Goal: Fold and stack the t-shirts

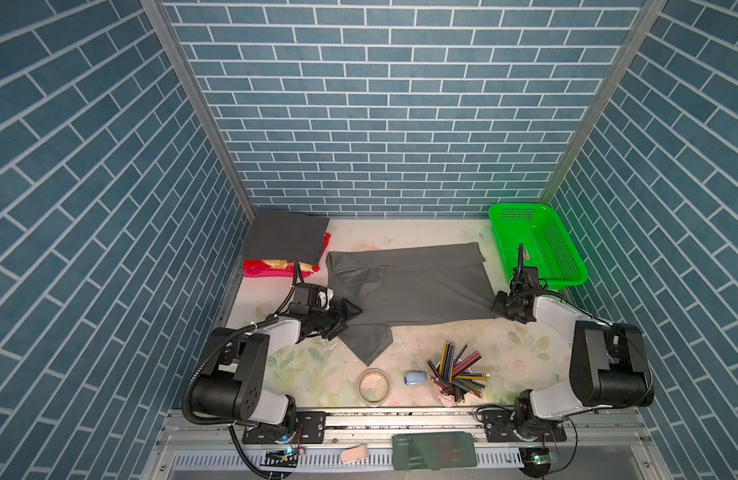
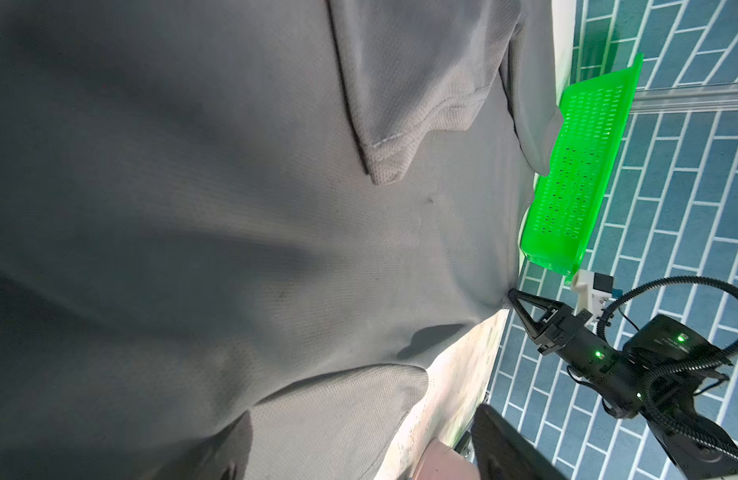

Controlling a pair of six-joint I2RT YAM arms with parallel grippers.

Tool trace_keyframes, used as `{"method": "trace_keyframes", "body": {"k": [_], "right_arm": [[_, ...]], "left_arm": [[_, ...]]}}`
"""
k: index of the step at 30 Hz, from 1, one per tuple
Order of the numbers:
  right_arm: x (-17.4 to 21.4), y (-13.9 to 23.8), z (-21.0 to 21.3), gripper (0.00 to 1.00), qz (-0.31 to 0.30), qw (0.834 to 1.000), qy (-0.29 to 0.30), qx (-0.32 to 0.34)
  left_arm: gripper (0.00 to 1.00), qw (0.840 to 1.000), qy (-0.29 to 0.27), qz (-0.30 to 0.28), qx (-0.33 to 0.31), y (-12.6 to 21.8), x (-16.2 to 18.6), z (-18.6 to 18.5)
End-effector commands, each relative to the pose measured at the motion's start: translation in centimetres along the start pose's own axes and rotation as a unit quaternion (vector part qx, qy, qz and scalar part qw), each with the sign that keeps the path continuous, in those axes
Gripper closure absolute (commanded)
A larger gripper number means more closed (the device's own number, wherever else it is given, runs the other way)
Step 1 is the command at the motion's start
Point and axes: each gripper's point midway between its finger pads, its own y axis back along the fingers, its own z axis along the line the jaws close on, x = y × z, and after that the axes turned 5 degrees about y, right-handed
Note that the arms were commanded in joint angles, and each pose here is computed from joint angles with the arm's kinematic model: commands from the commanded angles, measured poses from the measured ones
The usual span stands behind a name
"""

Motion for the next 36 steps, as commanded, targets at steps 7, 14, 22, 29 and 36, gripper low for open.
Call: {"method": "trace_keyframes", "body": {"k": [7,14,22,29,36], "right_arm": [[1.6,-0.2,-0.1,0.67,0.017,1.000,-0.008,-0.008],[1.6,0.9,1.5,0.49,0.009,1.000,-0.005,-0.027],[1.9,3.0,1.9,0.26,-0.007,0.999,-0.023,-0.041],[4.1,2.2,1.9,0.14,0.013,0.996,-0.064,-0.067],[4.2,2.2,1.5,0.25,-0.003,0.990,-0.109,-0.084]], "left_arm": [[0.14,0.987,0.074,-0.004,-0.144,1.6,1.5,9.0],[0.14,0.989,0.045,-0.027,-0.140,2.4,-0.5,6.7],[0.14,0.985,-0.031,-0.084,-0.149,4.5,-2.8,2.5],[0.14,0.984,-0.073,-0.087,-0.139,3.3,-1.4,-0.1],[0.14,0.986,-0.075,-0.063,-0.132,1.8,0.6,0.2]]}}
